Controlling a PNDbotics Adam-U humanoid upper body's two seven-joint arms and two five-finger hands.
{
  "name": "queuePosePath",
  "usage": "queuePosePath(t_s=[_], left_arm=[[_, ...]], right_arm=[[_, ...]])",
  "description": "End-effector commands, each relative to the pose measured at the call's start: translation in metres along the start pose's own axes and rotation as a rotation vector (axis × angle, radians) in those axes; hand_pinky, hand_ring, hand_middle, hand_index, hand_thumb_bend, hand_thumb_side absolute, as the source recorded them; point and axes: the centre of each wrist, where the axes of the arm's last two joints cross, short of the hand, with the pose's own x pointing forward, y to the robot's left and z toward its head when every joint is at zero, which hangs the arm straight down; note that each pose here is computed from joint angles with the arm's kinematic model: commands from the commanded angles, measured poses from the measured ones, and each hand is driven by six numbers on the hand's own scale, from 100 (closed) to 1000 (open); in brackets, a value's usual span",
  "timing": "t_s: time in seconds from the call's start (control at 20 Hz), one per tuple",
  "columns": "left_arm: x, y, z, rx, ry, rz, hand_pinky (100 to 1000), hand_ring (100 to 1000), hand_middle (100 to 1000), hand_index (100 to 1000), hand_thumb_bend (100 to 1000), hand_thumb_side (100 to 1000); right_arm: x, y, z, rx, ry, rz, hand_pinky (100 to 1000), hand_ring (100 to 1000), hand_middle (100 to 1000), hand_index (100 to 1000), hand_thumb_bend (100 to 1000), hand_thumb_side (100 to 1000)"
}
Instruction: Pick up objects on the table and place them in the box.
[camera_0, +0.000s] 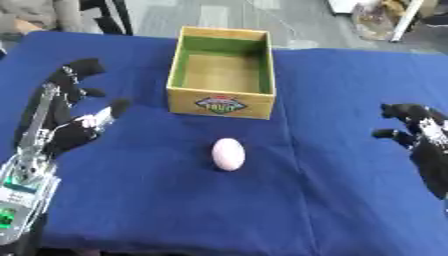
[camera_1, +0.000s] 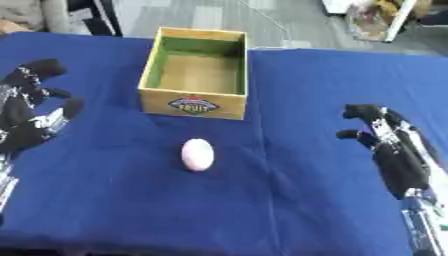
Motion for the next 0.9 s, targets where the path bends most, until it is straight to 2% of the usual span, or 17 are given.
queuePosePath(t_s=[0.05,0.4,0.6,0.9], left_arm=[[0.01,0.003,-0.011,-0.097,-0.046,-0.069,649,856,688,820,587,273],[0.012,-0.012,-0.034,-0.321,-0.083,-0.159,646,841,651,816,563,193],[0.008,-0.021,-0.047,-0.442,-0.1,-0.232,651,834,640,816,537,110],[-0.001,-0.03,-0.059,-0.576,-0.11,-0.34,649,816,630,809,587,100]], right_arm=[[0.012,-0.004,-0.003,0.02,-0.029,0.028,640,948,629,705,100,528],[0.012,-0.002,-0.003,0.028,-0.027,0.025,640,948,629,705,100,526],[0.012,-0.002,-0.003,0.03,-0.029,0.023,640,947,629,705,100,525],[0.011,-0.003,-0.002,0.021,-0.022,0.024,642,955,630,703,100,526]])
